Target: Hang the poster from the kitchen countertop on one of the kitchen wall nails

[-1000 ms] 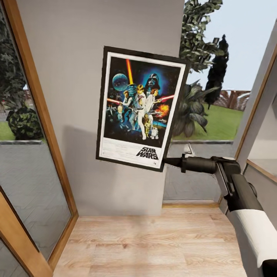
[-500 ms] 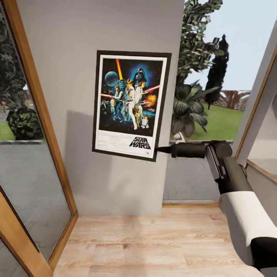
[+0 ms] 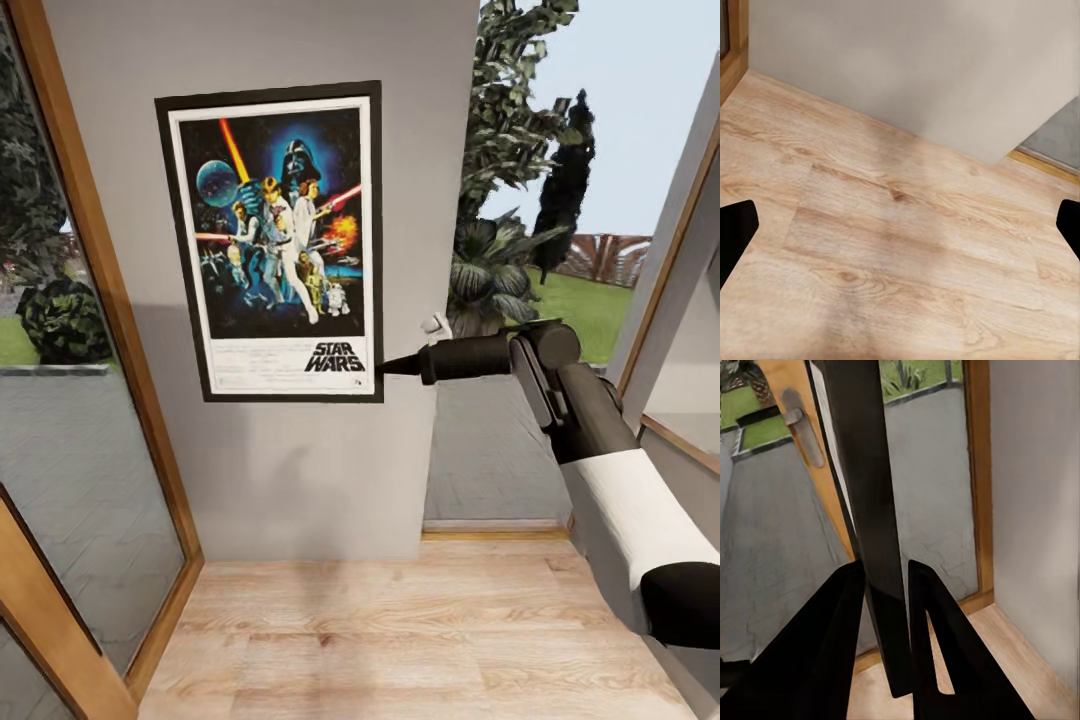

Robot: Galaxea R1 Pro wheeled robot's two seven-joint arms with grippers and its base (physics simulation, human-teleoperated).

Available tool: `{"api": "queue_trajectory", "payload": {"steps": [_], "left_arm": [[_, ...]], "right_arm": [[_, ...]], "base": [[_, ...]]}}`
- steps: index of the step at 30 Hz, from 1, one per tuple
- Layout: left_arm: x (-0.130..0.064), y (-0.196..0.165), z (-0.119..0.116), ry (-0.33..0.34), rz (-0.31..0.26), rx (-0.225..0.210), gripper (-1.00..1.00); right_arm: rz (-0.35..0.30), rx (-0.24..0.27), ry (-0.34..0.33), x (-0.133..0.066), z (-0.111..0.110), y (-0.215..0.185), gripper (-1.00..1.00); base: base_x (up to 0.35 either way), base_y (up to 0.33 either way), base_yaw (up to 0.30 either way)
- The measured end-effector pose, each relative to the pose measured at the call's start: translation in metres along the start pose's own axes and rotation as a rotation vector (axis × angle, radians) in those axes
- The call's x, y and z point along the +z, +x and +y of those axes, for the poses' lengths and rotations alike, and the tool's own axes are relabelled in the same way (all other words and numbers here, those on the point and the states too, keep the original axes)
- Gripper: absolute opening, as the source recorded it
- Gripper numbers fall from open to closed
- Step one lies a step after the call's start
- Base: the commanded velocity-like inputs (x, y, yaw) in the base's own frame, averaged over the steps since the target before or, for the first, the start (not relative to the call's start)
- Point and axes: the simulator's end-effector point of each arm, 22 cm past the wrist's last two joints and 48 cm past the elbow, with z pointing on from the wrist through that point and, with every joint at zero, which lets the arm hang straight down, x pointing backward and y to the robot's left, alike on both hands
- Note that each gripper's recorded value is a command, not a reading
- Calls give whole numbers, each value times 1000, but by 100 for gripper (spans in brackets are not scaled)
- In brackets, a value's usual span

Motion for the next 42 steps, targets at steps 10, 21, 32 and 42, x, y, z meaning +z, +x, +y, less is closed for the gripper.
{"api": "queue_trajectory", "payload": {"steps": [10,21,32,42], "left_arm": [[0,0,1,-1,0,1,100],[0,0,1,-1,0,1,100],[0,0,1,-1,0,1,100],[-1,-1,1,-1,-1,2,100]], "right_arm": [[-6,-10,-32,-2,8,-3,-100],[-10,-11,-29,-3,8,-4,-100],[-12,-15,-24,-5,7,-5,-100],[-68,-3,-13,-19,1,-18,-100]], "base": [[0,0,0],[0,0,0],[0,0,0],[79,0,0]]}}
